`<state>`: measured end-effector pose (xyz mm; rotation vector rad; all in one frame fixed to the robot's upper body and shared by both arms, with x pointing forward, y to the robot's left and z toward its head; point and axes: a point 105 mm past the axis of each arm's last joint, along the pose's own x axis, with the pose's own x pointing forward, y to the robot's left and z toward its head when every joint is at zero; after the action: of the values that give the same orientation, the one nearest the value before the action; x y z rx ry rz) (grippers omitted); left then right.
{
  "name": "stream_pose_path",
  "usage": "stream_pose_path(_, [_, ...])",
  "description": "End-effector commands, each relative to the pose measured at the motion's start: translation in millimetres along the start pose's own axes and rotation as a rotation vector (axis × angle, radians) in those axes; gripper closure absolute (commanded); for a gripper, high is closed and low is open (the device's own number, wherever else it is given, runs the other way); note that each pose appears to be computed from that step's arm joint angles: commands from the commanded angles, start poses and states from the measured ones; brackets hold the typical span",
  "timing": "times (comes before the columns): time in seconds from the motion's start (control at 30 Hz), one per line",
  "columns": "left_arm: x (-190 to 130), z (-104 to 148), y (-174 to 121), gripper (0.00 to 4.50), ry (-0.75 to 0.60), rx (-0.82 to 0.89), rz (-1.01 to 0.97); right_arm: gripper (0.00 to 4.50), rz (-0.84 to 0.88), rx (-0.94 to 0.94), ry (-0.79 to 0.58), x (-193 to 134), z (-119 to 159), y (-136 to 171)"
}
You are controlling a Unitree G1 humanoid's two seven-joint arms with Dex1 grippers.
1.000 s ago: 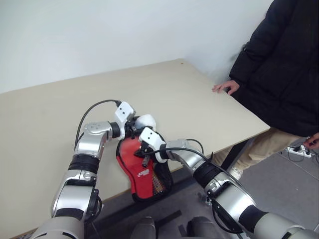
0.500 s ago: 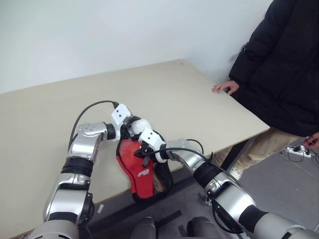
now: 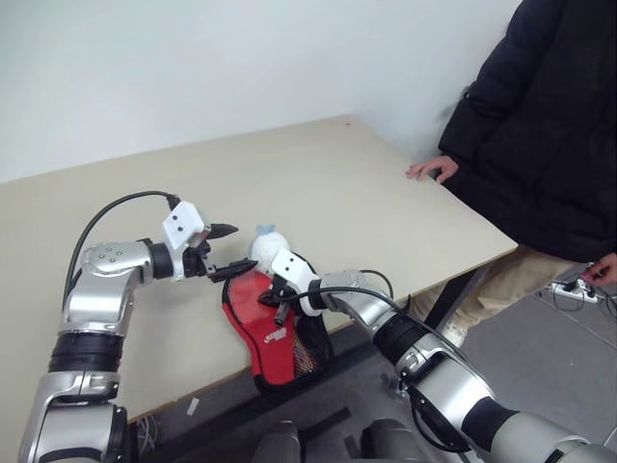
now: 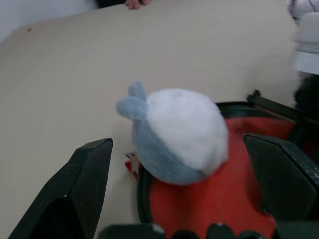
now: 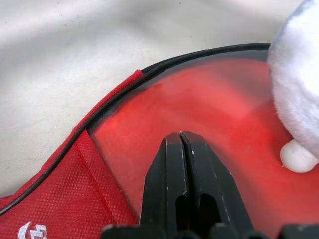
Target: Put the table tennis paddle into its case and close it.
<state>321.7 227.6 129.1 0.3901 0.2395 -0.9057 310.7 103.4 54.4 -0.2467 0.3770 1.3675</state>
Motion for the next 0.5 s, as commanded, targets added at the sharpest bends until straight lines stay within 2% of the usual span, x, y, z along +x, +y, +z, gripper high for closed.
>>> stream_pose_path(0.03, [-7.4, 10.1, -9.6, 0.02, -0.052, 0.005, 0.021, 4.50, 0.089, 0.022, -0.016, 20.5, 12.4, 27.8])
stream_pose_path(0.27, [-7.2, -6.1, -28.5, 0.02, -0.093, -0.079, 0.098, 4.50, 0.095, 0.004, -0.010, 10.1, 12.0, 24.8])
stream_pose_path(0.37, [-4.1, -15.1, -38.2, 0.00, -0.097, -0.094, 0.127, 4.04, 0.108, -0.018, -0.019, 3.3, 14.0, 24.7])
stream_pose_path(0.5, [-2.1, -26.4, -47.1, 0.00, -0.090, -0.109, 0.163, 3.00, 0.118, -0.050, -0.032, -9.8, 18.5, 22.8])
